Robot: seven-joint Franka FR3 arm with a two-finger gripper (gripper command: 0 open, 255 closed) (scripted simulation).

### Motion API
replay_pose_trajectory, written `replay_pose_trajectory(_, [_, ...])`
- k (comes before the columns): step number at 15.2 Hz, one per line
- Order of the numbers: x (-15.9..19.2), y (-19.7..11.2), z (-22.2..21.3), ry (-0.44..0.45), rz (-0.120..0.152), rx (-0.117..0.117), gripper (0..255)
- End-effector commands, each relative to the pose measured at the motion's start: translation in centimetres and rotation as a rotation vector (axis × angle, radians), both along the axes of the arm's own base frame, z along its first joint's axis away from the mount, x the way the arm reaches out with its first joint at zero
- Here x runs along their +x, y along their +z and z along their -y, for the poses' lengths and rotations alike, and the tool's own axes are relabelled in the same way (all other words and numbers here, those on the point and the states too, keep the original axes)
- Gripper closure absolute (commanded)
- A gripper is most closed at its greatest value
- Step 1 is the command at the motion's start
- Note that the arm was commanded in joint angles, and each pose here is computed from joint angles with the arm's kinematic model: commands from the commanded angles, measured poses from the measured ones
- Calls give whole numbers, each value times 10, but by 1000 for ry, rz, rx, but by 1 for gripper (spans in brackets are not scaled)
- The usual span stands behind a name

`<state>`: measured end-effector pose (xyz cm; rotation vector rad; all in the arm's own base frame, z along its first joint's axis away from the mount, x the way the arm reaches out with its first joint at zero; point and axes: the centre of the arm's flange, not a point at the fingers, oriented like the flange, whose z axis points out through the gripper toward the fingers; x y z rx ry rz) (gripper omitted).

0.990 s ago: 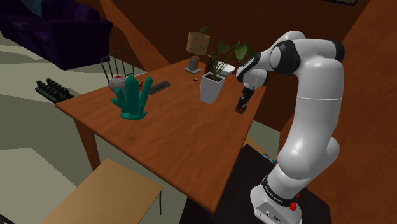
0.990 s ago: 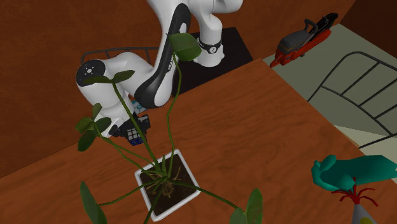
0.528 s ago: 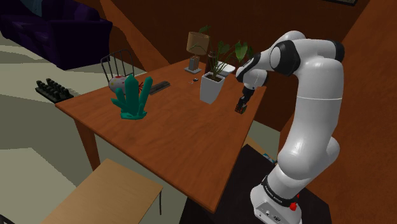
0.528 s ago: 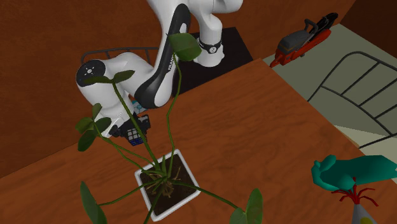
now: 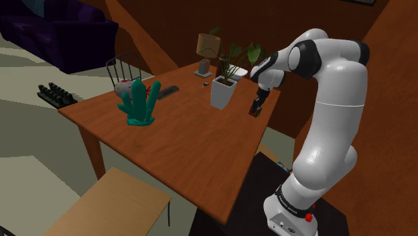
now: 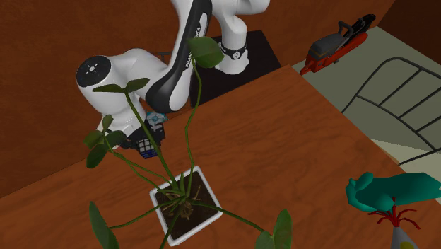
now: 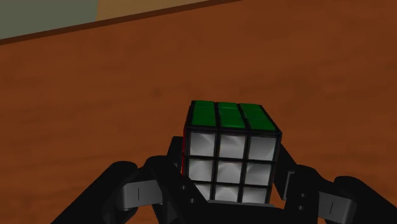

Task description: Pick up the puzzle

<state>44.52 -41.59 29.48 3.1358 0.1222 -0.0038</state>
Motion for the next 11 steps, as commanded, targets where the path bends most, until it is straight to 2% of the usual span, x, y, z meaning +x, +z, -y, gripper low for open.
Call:
replay_pose_trajectory(1, [1,10,0,0,0,0,255])
replay_pose_trajectory(9, [1,53,0,0,0,0,255])
replay_pose_trajectory(11, [1,53,0,0,0,0,255])
